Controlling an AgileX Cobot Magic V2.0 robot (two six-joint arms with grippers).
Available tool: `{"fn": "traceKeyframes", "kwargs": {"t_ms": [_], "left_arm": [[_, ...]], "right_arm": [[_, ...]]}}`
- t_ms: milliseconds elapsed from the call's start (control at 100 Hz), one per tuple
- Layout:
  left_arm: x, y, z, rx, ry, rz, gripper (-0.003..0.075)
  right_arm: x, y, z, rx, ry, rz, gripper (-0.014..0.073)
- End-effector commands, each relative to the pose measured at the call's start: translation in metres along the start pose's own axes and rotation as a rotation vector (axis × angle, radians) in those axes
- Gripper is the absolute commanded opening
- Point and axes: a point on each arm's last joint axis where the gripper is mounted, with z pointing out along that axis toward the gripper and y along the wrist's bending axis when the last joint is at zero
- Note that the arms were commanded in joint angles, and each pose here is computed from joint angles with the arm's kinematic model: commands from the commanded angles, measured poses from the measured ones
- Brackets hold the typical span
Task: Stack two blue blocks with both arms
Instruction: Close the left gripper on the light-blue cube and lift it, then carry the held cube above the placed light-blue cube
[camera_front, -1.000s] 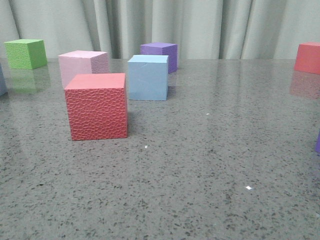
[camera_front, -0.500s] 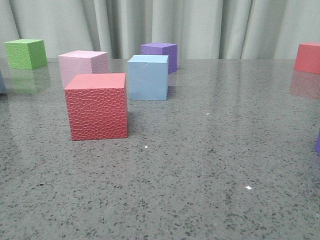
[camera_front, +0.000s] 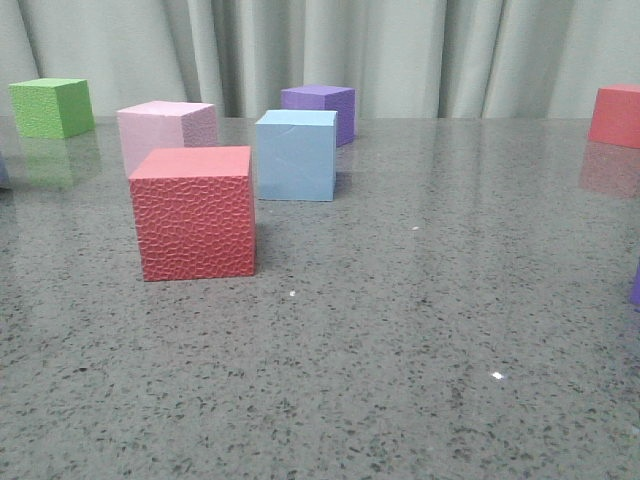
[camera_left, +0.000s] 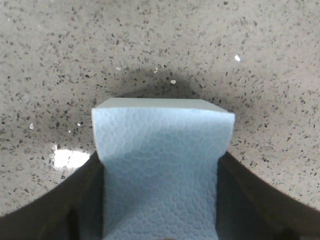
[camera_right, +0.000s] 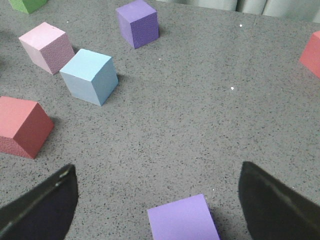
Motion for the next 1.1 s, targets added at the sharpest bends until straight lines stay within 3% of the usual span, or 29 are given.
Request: {"fn": "traceKeyframes", "kwargs": {"t_ms": [0, 230, 370, 630, 850, 1090], "left_arm": [[-0.005, -0.007, -0.023, 0.015, -0.101, 0.014, 0.0134], [-0.004, -0.012, -0.024, 0.068, -0.092, -0.008, 0.0102], [-0.008, -0.021, -0.038, 0.107, -0.092, -0.093, 0.0102], [-0.017, -0.066, -0.089, 0.051, -0.184, -0.066, 0.0102], [-0.013, -0.118, -0.12, 0.16, -0.266, -0.079, 0.0102], [0.001, -0.156, -0.12, 0.223, -0.237, -0.059, 0.0102]], "right_arm": [[-0.013, 0.001, -0.006, -0.011, -0.101, -0.018, 0.0644], [-0.013, 0.001, -0.006, -0.011, -0.101, -0.018, 0.0644], [-0.013, 0.001, -0.006, -0.012, -0.1, -0.017, 0.0644], [-0.012, 0.001, -0.006, -0.008, -0.091, -0.017, 0.0644], [-0.012, 0.001, -0.006, -0.008, -0.091, -0.017, 0.0644], [-0.012, 0.001, -0.006, -0.008, -0.091, -0.018, 0.0644]]}}
